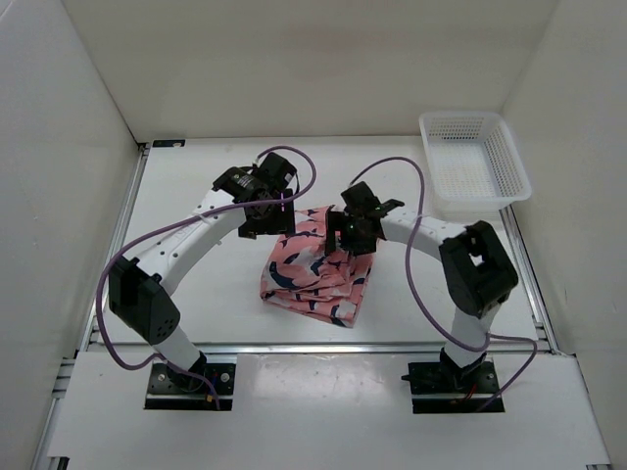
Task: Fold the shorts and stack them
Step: Fold the shorts
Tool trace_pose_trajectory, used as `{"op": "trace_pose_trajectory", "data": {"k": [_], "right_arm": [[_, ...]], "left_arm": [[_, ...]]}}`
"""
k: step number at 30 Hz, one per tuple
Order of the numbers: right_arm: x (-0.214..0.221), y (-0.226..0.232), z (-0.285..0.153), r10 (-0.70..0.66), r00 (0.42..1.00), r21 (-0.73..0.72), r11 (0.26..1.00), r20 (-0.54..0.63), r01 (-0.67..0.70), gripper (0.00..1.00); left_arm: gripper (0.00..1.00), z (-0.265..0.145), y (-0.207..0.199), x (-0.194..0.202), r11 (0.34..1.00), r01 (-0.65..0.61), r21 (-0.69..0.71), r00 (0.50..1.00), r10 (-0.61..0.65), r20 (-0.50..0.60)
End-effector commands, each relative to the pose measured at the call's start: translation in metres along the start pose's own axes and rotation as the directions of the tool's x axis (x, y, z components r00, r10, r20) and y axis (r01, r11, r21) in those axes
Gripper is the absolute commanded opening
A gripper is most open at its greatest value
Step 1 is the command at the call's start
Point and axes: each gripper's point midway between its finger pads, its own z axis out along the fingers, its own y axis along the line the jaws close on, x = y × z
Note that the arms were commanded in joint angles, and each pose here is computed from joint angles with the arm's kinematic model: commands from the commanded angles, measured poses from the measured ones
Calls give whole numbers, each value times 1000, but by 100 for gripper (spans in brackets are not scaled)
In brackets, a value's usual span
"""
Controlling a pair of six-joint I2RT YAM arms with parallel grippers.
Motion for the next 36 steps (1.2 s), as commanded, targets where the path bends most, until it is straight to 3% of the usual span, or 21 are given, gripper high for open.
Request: {"op": "trace_pose_trajectory", "data": {"k": [1,4,7,8,10,12,16,22,28,29,31,32,34,36], "right_arm": [[-11,-13,6,-37,999,72,997,11,36,89],[-11,-7,8,-53,999,75,996,12,52,80],[-10,-6,4,-55,998,87,995,28,52,48],[-9,-5,0,-43,998,84,996,34,40,23],[-13,1,-14,-42,997,70,997,70,37,8],[-16,6,-34,-40,993,69,997,114,32,0],[-22,1,-66,-34,985,103,995,166,17,0],[-10,-22,-80,2,992,171,985,124,-23,0],[14,-71,-86,132,979,307,935,156,-176,0],[24,-85,-85,158,974,345,916,160,-205,8],[36,-103,-81,193,967,400,883,164,-244,42],[47,-115,-75,225,962,434,860,152,-270,78],[53,-121,-72,255,957,442,849,139,-290,86],[56,-122,-75,279,949,441,840,148,-315,86]], "left_arm": [[83,-19,-2,-7,998,7,61,998,-10,56],[83,-15,0,-1,999,2,49,999,-4,39],[82,-11,3,-1,999,10,44,999,-12,38],[82,-11,1,-3,999,12,50,999,-14,46],[82,-11,1,-3,999,12,50,999,-14,46],[81,-8,1,-2,999,10,44,999,-12,38],[81,-11,0,-8,999,12,41,999,-14,50],[81,-16,-5,-11,997,-5,71,999,1,52],[81,-11,-14,-7,996,-24,81,999,21,37],[81,-6,-14,-2,997,-27,78,1000,26,18],[81,-3,-17,1,996,-37,77,999,37,9],[81,-3,-19,-1,996,-36,82,999,35,16],[81,0,-23,3,995,-55,89,998,55,2],[81,2,-28,4,994,-65,93,998,65,1]]}}
